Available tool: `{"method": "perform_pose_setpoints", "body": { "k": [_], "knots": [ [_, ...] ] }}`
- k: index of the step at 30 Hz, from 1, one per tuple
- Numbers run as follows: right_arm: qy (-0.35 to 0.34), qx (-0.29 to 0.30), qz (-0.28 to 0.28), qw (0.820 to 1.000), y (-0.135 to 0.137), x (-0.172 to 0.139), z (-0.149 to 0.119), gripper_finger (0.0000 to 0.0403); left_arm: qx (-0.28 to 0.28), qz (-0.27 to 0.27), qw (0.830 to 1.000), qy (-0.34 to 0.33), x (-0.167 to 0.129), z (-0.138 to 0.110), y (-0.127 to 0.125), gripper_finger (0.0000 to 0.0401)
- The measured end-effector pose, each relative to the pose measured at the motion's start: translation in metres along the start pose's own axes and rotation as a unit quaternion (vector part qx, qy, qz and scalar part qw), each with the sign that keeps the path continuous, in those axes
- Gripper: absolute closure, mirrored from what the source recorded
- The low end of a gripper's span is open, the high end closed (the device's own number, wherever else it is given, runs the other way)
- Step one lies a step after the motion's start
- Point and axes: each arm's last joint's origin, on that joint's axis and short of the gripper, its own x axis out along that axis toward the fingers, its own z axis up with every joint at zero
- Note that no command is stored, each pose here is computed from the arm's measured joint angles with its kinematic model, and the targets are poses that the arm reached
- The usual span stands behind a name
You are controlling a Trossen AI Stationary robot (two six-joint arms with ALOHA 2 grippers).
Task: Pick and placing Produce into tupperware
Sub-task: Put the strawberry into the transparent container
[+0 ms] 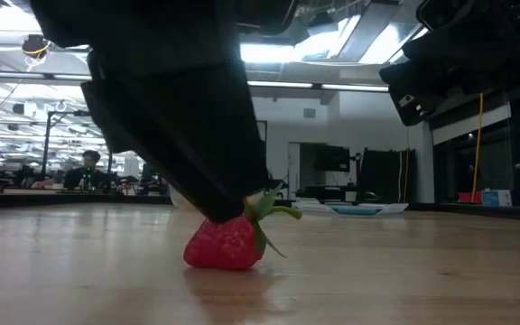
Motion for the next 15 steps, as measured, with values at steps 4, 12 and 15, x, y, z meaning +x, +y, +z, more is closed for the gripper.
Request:
{"method": "perform_pose_setpoints", "body": {
  "k": [4,12,15],
  "knots": [
    [0.000,0.000,0.000,1.000,0.000,0.000,0.000,0.0257,0.020,0.004,1.000,-0.004,0.001,0.003,0.003,0.0329],
    [0.000,0.000,0.000,1.000,0.000,0.000,0.000,0.0257,0.023,0.022,0.999,0.000,0.007,0.006,0.018,0.0365],
    [0.000,0.000,0.000,1.000,0.000,0.000,0.000,0.0257,0.023,0.023,0.999,0.001,0.007,0.006,0.019,0.0374]
  ]
}}
